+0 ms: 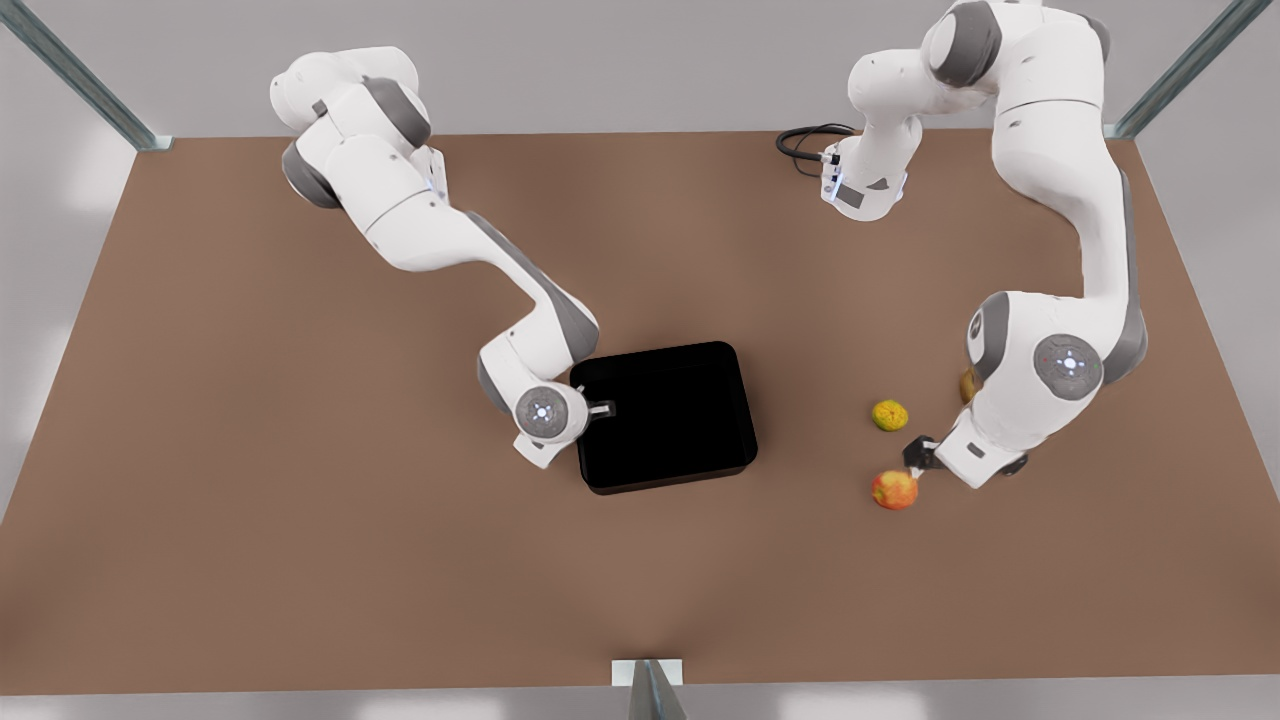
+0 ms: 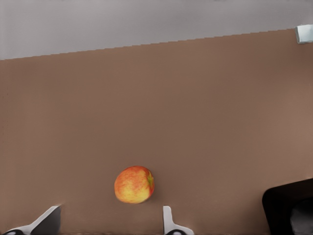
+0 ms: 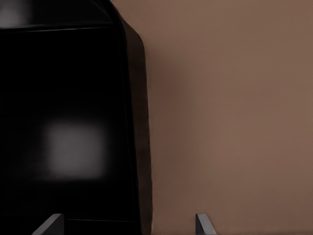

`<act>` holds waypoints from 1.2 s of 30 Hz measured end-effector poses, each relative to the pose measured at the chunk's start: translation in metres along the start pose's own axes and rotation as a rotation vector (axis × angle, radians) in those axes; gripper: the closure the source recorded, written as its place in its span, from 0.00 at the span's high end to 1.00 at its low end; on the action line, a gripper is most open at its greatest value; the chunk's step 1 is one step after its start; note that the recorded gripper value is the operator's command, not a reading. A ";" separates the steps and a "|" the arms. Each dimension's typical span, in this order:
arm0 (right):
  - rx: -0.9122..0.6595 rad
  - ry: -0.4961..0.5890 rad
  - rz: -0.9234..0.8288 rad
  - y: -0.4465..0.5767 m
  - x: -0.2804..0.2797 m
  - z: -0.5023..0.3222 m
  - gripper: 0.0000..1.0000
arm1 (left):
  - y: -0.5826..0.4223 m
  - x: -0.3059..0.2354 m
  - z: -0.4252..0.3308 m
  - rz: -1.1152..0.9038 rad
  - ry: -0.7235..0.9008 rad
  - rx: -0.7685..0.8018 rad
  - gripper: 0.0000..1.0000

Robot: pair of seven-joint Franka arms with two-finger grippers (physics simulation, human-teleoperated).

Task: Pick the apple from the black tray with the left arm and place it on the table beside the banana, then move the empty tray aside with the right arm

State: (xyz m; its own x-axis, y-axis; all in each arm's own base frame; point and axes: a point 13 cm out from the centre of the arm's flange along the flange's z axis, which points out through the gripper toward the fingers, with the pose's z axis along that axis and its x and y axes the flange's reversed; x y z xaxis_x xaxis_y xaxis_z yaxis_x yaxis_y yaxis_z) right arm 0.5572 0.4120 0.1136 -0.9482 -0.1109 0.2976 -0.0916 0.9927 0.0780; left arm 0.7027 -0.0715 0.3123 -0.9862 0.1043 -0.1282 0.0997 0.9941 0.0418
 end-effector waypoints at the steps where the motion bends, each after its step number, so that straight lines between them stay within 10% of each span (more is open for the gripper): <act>1: 0.000 0.005 0.011 0.000 -0.001 0.009 1.00 | 0.001 0.008 -0.017 0.006 0.005 -0.005 1.00; 5: -0.005 0.018 0.049 0.001 -0.004 0.038 0.98 | 0.004 0.038 -0.083 -0.023 0.019 0.026 1.00; 17: -0.039 -0.007 0.125 0.002 -0.018 0.045 0.36 | 0.016 0.070 -0.077 -0.047 0.154 0.067 1.00; 36: -0.048 -0.002 0.149 0.008 -0.009 0.015 0.12 | 0.016 0.075 -0.075 -0.031 0.175 0.068 1.00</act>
State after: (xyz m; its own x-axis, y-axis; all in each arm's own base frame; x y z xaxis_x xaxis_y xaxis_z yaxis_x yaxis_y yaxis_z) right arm 0.5607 0.4212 0.0976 -0.9509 0.0380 0.3073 0.0652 0.9948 0.0788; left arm 0.6209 -0.0495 0.3774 -0.9963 0.0732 0.0459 0.0720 0.9970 -0.0274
